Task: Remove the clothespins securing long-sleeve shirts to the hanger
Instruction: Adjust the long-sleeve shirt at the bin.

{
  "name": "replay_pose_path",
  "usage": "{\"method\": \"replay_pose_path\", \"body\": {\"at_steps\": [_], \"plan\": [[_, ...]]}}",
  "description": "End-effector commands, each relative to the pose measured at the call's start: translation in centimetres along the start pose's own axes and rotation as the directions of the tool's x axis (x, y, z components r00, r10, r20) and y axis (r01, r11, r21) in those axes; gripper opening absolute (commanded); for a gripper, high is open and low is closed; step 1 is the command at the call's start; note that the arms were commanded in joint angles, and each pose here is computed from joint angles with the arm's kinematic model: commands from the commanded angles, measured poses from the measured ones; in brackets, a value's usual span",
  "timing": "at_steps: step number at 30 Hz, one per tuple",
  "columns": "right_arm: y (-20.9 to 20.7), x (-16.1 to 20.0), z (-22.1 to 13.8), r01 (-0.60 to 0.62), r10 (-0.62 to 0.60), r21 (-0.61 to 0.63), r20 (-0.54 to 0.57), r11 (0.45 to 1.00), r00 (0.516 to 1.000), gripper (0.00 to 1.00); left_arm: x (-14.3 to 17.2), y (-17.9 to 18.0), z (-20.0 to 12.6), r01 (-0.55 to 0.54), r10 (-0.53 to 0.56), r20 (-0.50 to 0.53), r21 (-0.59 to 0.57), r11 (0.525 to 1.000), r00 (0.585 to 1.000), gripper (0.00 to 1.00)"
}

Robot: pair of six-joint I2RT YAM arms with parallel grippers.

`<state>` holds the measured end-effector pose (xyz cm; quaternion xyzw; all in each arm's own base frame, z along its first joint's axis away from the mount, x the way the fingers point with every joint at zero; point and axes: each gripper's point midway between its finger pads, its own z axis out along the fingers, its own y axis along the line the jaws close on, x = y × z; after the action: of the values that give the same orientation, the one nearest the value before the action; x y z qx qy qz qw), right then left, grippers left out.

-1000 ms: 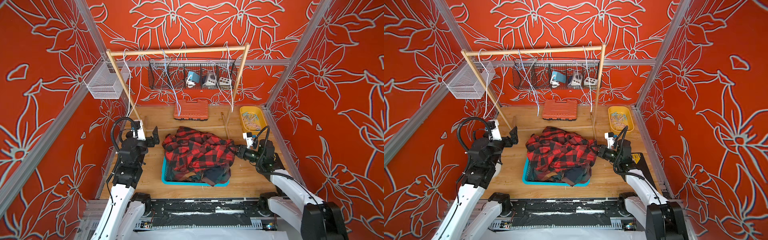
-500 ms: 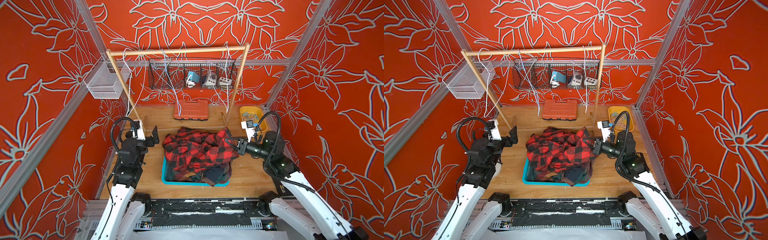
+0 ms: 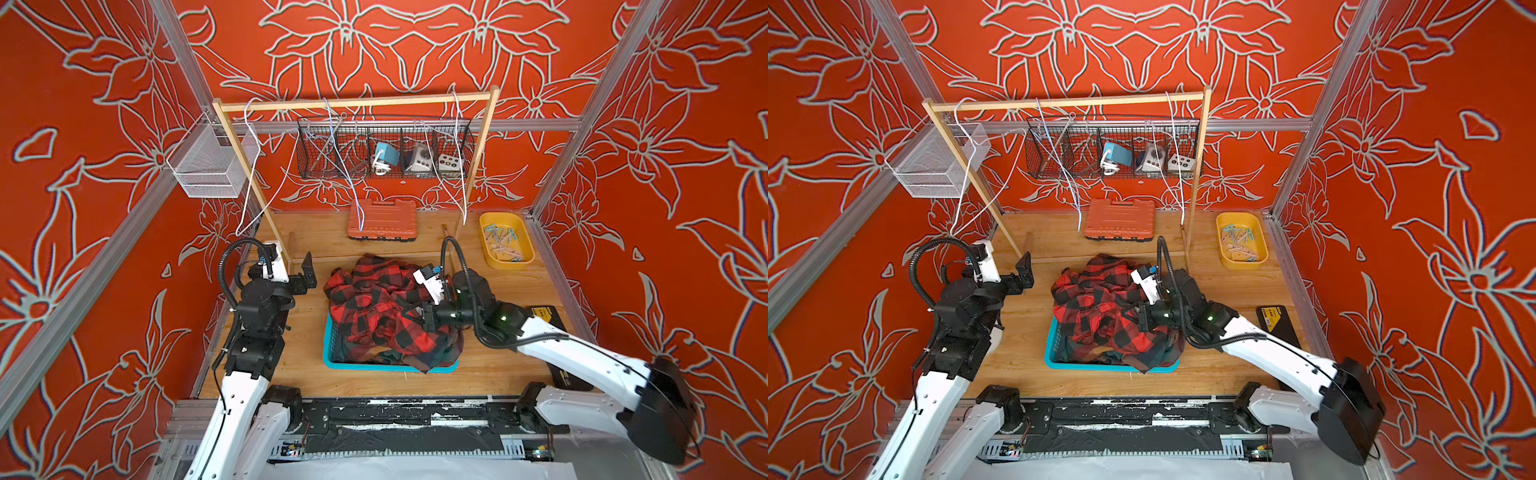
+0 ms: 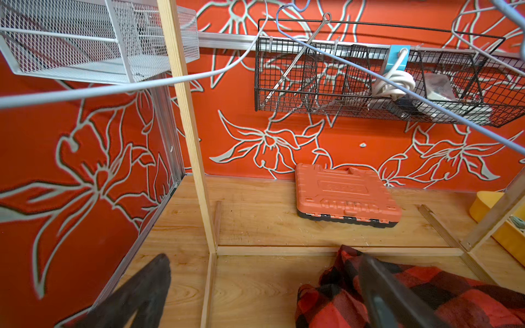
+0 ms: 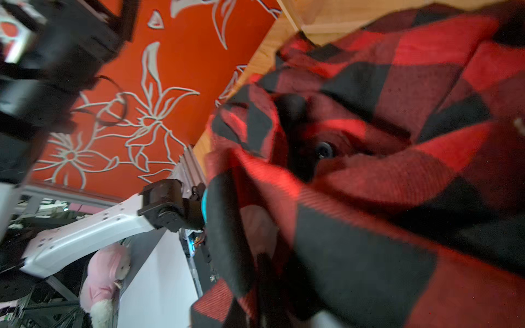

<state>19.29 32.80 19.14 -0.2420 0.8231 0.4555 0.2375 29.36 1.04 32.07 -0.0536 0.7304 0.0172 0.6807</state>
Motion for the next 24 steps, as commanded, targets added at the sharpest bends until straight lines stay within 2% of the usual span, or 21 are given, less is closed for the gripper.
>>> {"method": "replay_pose_path", "body": {"at_steps": [1,8,11,12,16,18,20,24], "plan": [[-3.0,0.5,2.6,-0.036,0.039,0.097,-0.028,0.995,0.999,0.00,-0.6,0.4,-0.2,0.008,-0.008,0.033,-0.015,1.000,0.999,0.99],[-7.8,4.4,6.3,-0.101,0.127,0.197,-0.124,0.975,0.984,0.00,-0.1,0.5,-0.2,0.005,-0.004,0.032,-0.019,1.000,0.999,0.99],[-8.4,5.1,6.7,-0.094,0.126,0.212,-0.143,0.973,0.982,0.00,0.1,0.4,-0.1,0.005,-0.005,0.031,-0.017,1.000,1.000,0.99],[-7.9,4.9,6.5,-0.082,0.112,0.202,-0.140,0.976,0.984,0.04,0.2,0.4,-0.1,0.003,-0.003,0.030,-0.015,1.000,1.000,0.98],[-5.6,2.3,3.5,0.015,0.003,0.226,-0.080,0.974,0.997,0.43,0.2,0.5,-0.1,0.000,0.001,0.031,-0.020,1.000,1.000,0.99],[-4.5,0.9,1.2,0.048,-0.040,0.247,-0.040,0.968,0.998,0.55,0.3,0.5,0.0,0.000,0.000,0.032,-0.020,1.000,0.999,0.98],[-3.4,-0.1,-1.3,0.057,-0.060,0.249,0.007,0.967,0.998,0.63,0.3,0.5,0.0,0.001,0.000,0.032,-0.021,1.000,0.999,0.99],[-3.0,-1.8,-5.9,-0.037,0.012,0.198,0.128,0.980,0.992,0.66,0.4,0.5,0.0,0.005,-0.004,0.031,-0.020,1.000,1.000,0.98]]}}
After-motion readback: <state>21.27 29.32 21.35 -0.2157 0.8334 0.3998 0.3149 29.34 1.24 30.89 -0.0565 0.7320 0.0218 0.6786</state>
